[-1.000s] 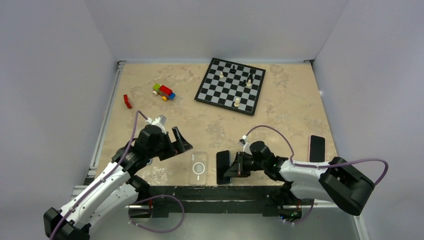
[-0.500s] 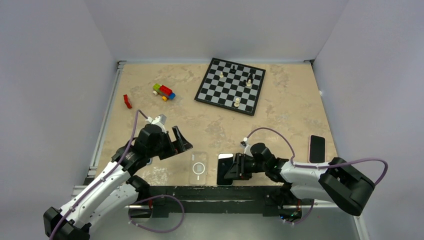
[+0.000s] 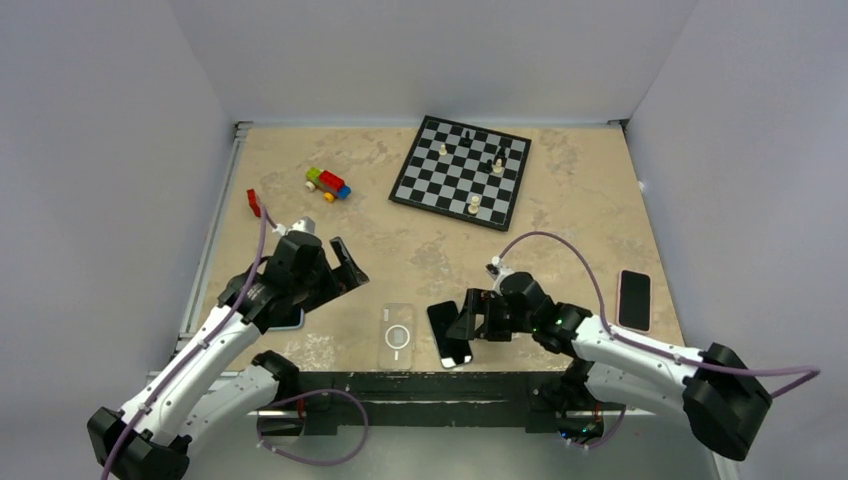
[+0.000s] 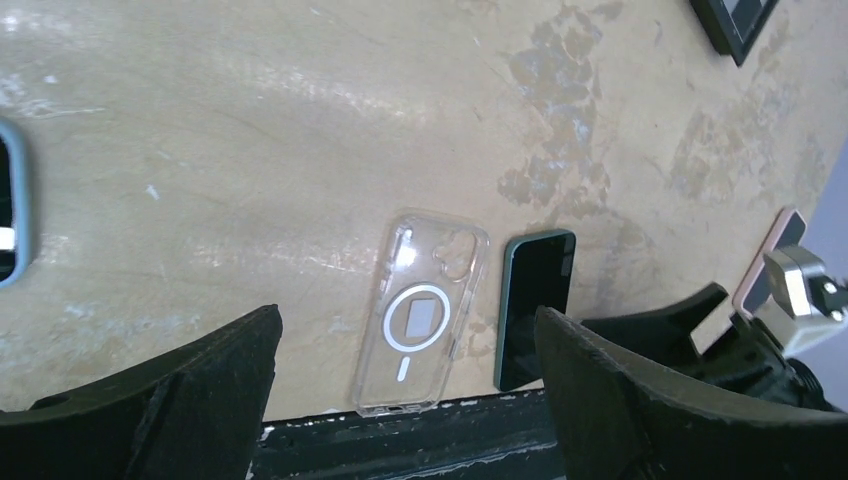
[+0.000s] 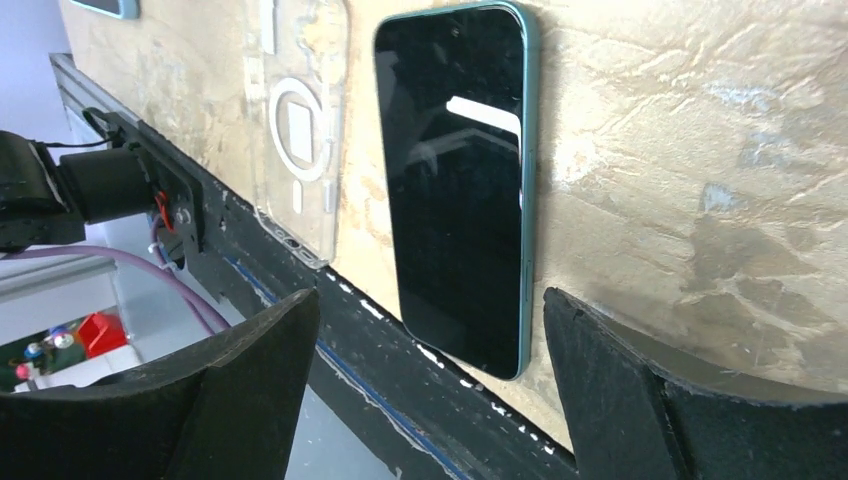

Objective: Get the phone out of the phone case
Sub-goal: Place the phone at the center of the board, then pick up the phone at the center of the board.

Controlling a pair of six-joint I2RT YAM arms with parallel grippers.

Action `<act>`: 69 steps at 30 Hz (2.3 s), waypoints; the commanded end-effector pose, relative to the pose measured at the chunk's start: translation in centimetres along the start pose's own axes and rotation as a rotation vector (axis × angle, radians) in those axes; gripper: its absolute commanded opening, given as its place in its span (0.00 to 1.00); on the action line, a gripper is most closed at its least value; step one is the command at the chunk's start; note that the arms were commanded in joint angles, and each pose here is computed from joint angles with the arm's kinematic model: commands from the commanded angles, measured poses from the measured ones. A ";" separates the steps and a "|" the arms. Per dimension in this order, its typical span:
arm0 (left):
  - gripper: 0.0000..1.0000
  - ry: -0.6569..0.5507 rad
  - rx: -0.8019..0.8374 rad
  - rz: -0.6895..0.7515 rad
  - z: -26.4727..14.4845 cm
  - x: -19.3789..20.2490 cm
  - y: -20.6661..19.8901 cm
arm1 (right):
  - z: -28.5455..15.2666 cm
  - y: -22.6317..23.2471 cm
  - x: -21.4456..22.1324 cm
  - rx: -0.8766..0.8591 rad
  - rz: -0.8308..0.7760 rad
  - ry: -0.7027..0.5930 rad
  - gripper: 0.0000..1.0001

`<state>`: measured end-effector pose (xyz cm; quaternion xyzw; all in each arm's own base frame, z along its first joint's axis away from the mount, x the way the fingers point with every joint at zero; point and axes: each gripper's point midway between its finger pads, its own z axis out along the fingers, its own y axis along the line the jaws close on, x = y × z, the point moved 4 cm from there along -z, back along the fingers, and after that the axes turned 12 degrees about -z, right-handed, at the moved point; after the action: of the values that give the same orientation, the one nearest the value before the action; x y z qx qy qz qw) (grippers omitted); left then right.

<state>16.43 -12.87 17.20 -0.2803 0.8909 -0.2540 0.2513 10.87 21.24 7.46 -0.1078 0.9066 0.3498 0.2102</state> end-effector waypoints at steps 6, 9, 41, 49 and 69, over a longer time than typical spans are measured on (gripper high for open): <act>1.00 -0.120 -0.168 -0.105 -3.0 -2.3 1.6 | -0.8 -0.1 -0.7 0.023 -0.099 -0.049 0.90; 1.00 -0.132 -0.219 -0.129 -3.4 -2.8 2.2 | 0.1 -0.2 -0.4 0.005 -0.094 -0.033 0.92; 1.00 -0.208 -0.684 -0.984 0.1 -6.4 11.0 | -5.3 6.0 -4.0 -0.129 -0.250 -0.241 0.93; 1.00 -0.315 -0.560 -1.253 4.7 -6.8 13.8 | -7.0 6.0 -3.6 -0.187 -0.218 -0.312 0.93; 1.00 -0.414 -0.770 -1.163 4.4 -8.9 16.9 | -8.2 5.8 -3.6 -0.184 -0.197 -0.346 0.94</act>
<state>18.23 2.08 6.04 -0.8233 0.5553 0.0182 0.1164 9.20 20.03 16.76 -0.1626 0.8155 0.4168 0.3672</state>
